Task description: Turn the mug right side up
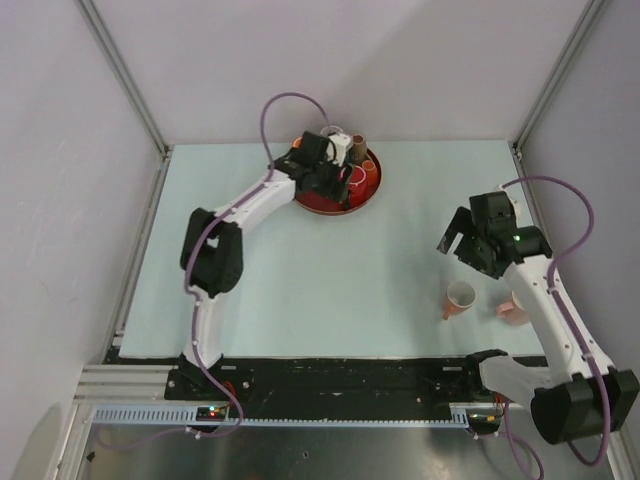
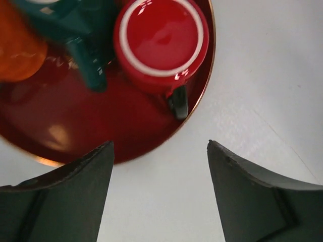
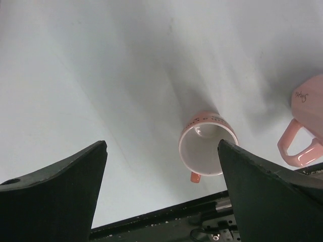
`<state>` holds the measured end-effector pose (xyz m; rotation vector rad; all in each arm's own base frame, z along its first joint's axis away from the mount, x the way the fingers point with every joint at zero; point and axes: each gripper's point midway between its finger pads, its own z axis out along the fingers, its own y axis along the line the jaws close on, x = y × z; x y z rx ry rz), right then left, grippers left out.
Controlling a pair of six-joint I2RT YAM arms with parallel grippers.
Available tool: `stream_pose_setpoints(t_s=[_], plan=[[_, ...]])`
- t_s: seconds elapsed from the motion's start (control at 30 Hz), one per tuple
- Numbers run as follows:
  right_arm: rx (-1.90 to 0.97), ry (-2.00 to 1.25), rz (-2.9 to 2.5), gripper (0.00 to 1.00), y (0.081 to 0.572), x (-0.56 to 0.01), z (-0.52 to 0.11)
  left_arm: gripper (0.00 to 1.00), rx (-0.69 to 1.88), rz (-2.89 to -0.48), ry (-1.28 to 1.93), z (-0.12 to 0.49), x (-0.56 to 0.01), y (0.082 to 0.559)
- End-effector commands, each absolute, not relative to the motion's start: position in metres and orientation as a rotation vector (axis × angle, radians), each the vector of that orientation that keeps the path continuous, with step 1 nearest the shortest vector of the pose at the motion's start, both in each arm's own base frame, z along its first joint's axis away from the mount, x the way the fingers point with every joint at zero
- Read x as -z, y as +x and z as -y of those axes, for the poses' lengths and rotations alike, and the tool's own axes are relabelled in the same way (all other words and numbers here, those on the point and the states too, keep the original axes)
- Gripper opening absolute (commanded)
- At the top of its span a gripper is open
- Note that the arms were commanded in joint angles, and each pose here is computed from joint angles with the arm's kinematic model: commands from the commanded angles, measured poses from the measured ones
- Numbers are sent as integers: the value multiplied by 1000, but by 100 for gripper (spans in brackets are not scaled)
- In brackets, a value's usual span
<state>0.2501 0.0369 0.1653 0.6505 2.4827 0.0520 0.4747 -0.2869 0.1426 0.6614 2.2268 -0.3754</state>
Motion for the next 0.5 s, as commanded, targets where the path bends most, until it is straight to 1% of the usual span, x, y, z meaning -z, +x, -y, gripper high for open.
stream_pose_setpoints(t_s=[0.0, 0.07, 0.23, 0.37, 0.4, 0.47], plan=[[-87, 587, -2400, 96, 248, -197, -35, 75, 334, -2148, 713, 327, -137, 498], [-86, 585, -2389, 96, 246, -200, -34, 71, 281, -2139, 716, 336, -131, 505], [-108, 581, -2366, 95, 242, -207, -34, 68, 144, -2175, 576, 330, -112, 530], [-107, 588, -2337, 95, 241, -212, -32, 63, 160, -2201, 563, 335, -106, 533], [-109, 587, -2336, 95, 241, -213, -32, 61, 165, -2202, 561, 337, -107, 534], [-123, 587, -2332, 95, 243, -214, -33, 54, 145, -2217, 544, 335, -103, 536]])
